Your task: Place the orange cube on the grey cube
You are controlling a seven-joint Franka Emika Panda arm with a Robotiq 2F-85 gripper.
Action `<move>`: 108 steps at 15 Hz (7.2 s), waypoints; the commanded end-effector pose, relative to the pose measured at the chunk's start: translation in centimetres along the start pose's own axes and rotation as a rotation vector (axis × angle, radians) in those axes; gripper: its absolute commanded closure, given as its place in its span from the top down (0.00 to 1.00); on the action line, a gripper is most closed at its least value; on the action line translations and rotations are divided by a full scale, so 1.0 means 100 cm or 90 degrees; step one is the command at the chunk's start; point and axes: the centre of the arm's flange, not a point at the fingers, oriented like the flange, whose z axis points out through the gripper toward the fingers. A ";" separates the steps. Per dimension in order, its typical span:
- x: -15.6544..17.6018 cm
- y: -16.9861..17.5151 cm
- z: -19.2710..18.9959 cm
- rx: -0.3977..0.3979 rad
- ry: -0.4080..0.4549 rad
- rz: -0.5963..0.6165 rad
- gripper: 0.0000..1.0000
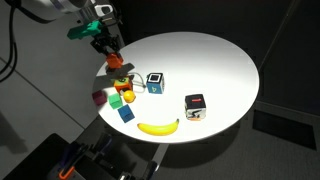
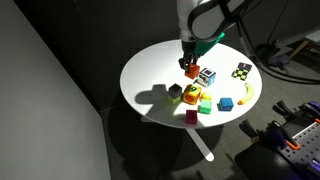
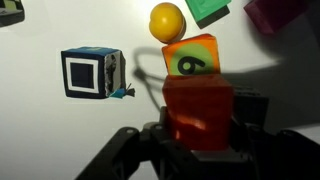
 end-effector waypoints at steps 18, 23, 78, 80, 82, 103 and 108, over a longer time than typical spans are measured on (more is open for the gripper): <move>0.028 -0.065 0.016 0.005 0.003 -0.013 0.28; 0.032 -0.078 0.016 0.009 0.012 0.005 0.28; 0.031 -0.058 -0.004 0.051 0.023 0.063 1.00; 0.028 -0.051 -0.008 0.049 0.021 0.071 1.00; 0.025 -0.043 -0.012 0.047 0.018 0.077 1.00; -0.064 0.010 -0.040 0.022 -0.109 0.059 1.00; -0.087 0.015 -0.058 0.038 -0.107 0.087 1.00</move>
